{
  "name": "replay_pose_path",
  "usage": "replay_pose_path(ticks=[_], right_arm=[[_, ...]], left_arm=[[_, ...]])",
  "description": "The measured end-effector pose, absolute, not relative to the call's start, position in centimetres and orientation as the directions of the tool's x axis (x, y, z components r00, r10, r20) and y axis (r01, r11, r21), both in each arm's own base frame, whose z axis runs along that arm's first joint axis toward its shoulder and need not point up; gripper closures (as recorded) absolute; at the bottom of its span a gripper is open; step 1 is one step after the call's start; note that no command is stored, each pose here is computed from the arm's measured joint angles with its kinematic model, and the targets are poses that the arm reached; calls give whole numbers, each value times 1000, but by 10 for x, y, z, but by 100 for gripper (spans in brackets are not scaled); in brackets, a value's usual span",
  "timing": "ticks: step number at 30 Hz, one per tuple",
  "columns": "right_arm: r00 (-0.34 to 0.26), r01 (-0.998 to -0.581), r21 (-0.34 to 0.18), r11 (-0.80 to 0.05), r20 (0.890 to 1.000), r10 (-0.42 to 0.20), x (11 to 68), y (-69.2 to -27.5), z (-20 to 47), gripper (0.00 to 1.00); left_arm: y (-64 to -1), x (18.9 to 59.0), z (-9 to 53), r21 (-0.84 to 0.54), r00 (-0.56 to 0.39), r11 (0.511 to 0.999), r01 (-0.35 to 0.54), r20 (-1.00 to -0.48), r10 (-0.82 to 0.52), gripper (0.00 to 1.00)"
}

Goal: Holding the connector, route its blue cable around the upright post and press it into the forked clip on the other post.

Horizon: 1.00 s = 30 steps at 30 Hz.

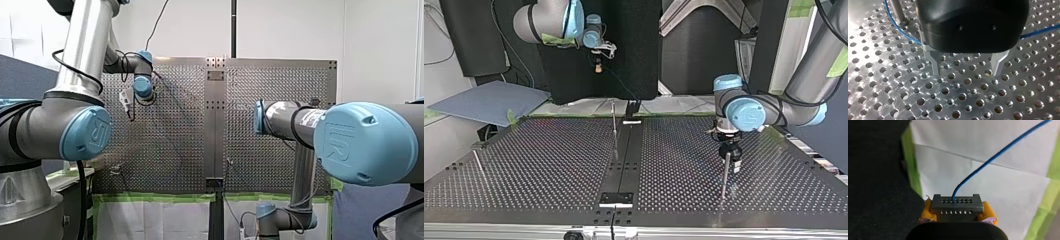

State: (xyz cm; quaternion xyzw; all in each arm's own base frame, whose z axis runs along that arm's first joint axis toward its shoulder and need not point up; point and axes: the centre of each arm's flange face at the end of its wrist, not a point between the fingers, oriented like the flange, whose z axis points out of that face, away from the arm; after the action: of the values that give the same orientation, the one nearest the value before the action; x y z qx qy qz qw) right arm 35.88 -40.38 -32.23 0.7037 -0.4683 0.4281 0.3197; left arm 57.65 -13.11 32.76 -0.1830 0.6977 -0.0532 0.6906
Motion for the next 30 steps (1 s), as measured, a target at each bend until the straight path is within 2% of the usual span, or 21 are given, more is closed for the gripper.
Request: replay_pose_path(ticks=[2, 8, 15, 23, 30], right_arm=[[206, -929, 58, -366, 902, -380, 358, -402, -318, 100], [200, -929, 61, -365, 912, -358, 356, -403, -296, 100], [212, -925, 64, -375, 906, -367, 358, -395, -274, 100], [210, -926, 66, -371, 907, -364, 356, -389, -244, 100], [209, -932, 63, -356, 898, -388, 349, -381, -221, 100]], left_arm=[[-131, 577, 328, -327, 21, 927, -182, -944, -329, 0], [-131, 576, 328, -327, 22, 927, -185, -944, -329, 0], [-129, 577, 328, -327, 23, 926, -189, -944, -328, 0], [-128, 577, 328, -327, 24, 925, -193, -944, -328, 0], [-127, 577, 327, -326, 24, 924, -200, -944, -328, 0]])
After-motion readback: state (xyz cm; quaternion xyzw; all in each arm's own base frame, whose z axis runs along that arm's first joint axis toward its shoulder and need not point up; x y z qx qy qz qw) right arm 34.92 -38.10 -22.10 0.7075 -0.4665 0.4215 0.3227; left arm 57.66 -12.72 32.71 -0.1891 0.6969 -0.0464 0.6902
